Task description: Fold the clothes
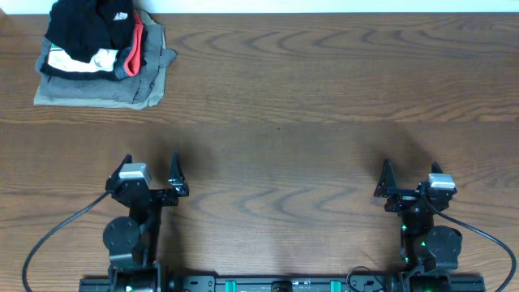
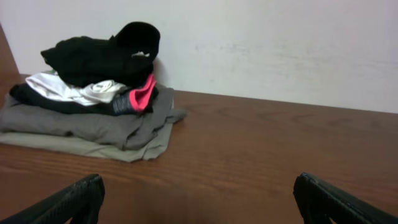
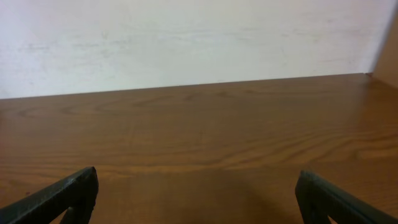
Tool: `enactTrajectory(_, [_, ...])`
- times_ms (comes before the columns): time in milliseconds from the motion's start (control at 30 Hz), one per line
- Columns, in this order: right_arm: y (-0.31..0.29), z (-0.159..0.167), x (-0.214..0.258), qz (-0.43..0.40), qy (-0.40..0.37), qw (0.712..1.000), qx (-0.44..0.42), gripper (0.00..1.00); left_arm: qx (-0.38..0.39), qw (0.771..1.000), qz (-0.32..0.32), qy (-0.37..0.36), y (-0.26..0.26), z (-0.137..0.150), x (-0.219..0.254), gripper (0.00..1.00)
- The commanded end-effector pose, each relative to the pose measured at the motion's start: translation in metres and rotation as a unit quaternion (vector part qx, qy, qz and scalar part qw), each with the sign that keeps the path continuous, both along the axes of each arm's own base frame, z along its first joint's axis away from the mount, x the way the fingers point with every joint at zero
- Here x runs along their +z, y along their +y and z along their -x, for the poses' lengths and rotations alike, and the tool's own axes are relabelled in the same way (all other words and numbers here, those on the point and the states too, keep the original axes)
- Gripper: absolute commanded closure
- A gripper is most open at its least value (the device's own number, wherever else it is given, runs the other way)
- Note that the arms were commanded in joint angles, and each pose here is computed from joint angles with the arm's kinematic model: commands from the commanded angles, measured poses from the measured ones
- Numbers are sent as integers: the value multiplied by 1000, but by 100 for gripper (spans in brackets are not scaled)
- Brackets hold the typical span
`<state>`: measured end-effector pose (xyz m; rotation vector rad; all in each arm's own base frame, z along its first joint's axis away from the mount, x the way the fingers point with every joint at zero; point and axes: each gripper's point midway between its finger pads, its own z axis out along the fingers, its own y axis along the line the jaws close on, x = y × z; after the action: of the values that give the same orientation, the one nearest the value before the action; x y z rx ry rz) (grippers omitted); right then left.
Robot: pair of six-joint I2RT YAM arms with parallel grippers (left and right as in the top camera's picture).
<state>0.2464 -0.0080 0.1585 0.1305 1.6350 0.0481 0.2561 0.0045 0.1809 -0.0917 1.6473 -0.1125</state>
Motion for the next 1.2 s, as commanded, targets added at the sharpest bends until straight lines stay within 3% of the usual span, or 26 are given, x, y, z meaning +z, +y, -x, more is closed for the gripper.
enactTrajectory(0, [3,0,0,-6,0,1000,6,1,10,1000,-5,-20,3,3,2,2])
enactTrajectory(400, [3,0,0,-6,0,1000,6,1,4,999,-6,-35,0,10,-8,2])
enactTrajectory(600, [3,0,0,-6,0,1000,6,1,-4,999,0,37,-4,12,-43,2])
enactTrajectory(1167, [3,0,0,-6,0,1000,6,1,-5,999,-3,33,-5,12,-42,2])
